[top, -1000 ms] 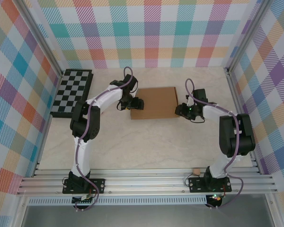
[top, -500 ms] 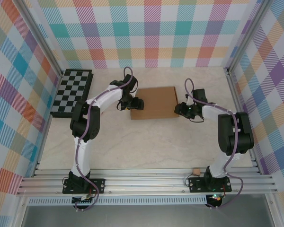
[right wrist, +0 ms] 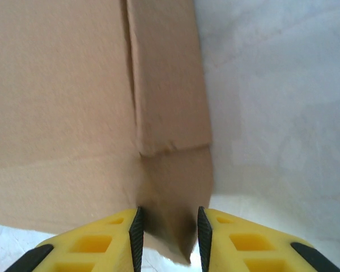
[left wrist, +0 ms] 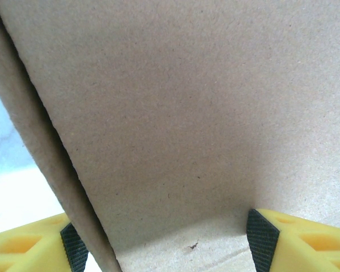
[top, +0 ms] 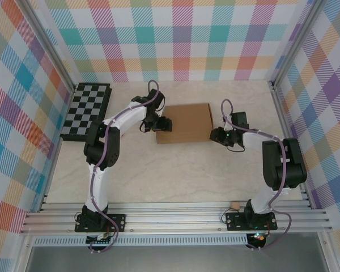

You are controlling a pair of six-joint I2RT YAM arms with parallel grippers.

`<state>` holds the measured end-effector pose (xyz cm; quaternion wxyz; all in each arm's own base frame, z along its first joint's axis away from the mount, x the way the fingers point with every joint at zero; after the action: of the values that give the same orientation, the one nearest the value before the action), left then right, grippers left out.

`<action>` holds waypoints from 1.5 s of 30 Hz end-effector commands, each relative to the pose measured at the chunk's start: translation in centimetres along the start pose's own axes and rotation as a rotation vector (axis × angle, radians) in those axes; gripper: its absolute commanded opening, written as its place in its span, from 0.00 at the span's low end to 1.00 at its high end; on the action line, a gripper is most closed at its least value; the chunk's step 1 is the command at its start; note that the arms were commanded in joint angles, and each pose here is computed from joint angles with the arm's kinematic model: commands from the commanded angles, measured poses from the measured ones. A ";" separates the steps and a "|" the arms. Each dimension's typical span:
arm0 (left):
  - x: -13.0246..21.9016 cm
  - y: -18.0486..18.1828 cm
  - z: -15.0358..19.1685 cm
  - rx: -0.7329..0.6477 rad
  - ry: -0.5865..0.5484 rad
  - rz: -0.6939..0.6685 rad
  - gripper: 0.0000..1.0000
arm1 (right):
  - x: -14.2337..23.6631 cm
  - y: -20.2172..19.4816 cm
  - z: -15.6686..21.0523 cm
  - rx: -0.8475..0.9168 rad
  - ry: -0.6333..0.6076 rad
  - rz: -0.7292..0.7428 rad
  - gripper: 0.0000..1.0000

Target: Fold the paper box

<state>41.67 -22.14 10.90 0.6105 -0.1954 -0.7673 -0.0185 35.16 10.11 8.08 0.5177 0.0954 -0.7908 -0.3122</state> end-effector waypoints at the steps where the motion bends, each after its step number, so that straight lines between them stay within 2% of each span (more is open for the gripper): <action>1: -2.6 1.7 2.3 0.025 0.126 -0.052 0.74 | 0.3 -2.1 2.2 -0.037 0.059 0.111 0.31; 10: -2.6 1.6 2.3 0.030 0.124 -0.046 0.74 | -0.4 -1.8 1.0 -0.073 0.074 0.126 0.24; 15: -2.7 1.6 2.4 0.029 0.129 -0.044 0.74 | -1.0 -1.3 0.3 -0.117 0.086 0.090 0.23; 26: -2.7 1.3 2.7 0.001 0.141 -0.018 0.72 | -3.3 -2.1 -1.0 -0.357 0.155 0.069 0.18; 32: -2.6 1.1 2.5 -0.012 0.143 -0.006 0.72 | -4.8 -1.8 -2.1 -0.433 0.201 0.037 0.17; 37: -1.8 0.8 1.9 -0.011 0.120 0.006 0.71 | -4.8 -1.0 -2.8 -0.426 0.202 0.015 0.18; 45: -1.0 0.7 1.2 0.033 0.079 -0.003 0.72 | -2.0 0.1 -4.4 -0.331 0.163 0.091 0.21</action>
<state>41.62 -22.16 10.99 0.6157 -0.1984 -0.7625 -0.0111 39.32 9.82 6.55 0.6083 0.0049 -0.6624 -0.4372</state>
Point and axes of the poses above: each hand's point on the last joint's axis, 136 mm out from that joint toward the fingers, its own x axis back along the fingers, its own y axis along the line the jaws close on, z = x × y, the point moved 5 cm from there along x, back along the fingers, and after that the axes turned 9 degrees about -x, right-handed, at the moved point
